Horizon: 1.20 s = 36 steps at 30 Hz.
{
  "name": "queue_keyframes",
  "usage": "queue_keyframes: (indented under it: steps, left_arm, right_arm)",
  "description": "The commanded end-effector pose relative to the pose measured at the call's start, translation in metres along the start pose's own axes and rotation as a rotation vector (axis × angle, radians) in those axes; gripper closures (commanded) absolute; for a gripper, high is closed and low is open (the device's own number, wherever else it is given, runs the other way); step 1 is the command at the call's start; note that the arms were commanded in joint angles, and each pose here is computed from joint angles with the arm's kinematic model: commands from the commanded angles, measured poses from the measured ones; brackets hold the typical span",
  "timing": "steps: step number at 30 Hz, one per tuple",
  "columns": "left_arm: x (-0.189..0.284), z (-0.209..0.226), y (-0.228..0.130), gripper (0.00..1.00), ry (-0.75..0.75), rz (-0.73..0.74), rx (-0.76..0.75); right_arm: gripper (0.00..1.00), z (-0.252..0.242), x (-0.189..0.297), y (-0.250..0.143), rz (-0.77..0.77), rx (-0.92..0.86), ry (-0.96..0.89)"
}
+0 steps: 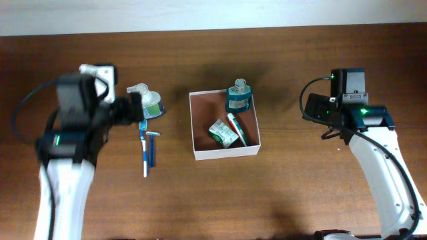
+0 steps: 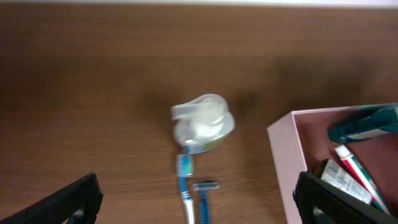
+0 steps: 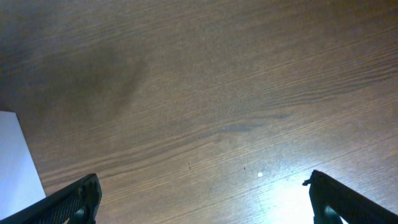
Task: Pack container
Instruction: 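Move the left gripper over the clear foam soap pump bottle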
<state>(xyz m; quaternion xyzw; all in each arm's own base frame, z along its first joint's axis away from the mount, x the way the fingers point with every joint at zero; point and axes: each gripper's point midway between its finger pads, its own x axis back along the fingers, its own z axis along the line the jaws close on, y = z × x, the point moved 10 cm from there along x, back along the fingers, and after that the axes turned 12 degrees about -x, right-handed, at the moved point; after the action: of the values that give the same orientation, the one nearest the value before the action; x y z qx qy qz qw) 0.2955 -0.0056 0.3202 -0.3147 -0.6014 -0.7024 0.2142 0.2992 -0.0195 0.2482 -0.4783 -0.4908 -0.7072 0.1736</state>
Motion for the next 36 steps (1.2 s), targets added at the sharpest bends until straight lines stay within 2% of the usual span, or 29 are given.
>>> queue_keyframes:
  steps: [1,4,9,11,14,20,25,33,36]
  left_arm:
    - [-0.032,-0.007,0.012,0.0,-0.18,0.022,0.018]
    - [-0.059,-0.007,0.012,0.0,-0.217,0.046,0.025]
    - [-0.078,-0.005,0.012,0.01,-0.215,0.056,0.061]
    - [-0.08,-0.003,0.014,0.01,-0.192,0.052,0.125]
    - [-0.081,0.001,0.016,0.01,-0.13,0.036,0.139]
    - [-0.081,0.011,0.008,0.01,0.046,0.097,0.426]
    - [-0.081,0.001,0.004,0.01,0.056,0.129,0.668]
    - [-0.083,-0.015,0.008,0.01,0.053,0.123,0.638]
    - [-0.083,-0.016,0.007,0.04,0.056,0.131,0.695]
  right_arm:
    - [0.01,-0.001,0.003,0.004,-0.014,-0.009,0.002]
    - [0.01,-0.001,0.003,0.004,-0.013,-0.009,0.003]
    - [0.01,-0.001,0.003,0.004,-0.014,-0.009,0.003]
    - [0.01,-0.001,0.003,0.004,-0.014,-0.009,0.003]
    - [0.01,-0.001,0.003,0.004,-0.014,-0.009,0.003]
    - [0.01,-0.001,0.003,0.004,-0.014,-0.009,0.003]
    - [0.01,-0.001,0.003,0.004,-0.013,-0.009,0.003]
    - [0.01,-0.001,0.003,0.004,-0.014,-0.009,0.003]
    - [0.01,-0.001,0.003,0.004,-0.014,-0.009,0.002]
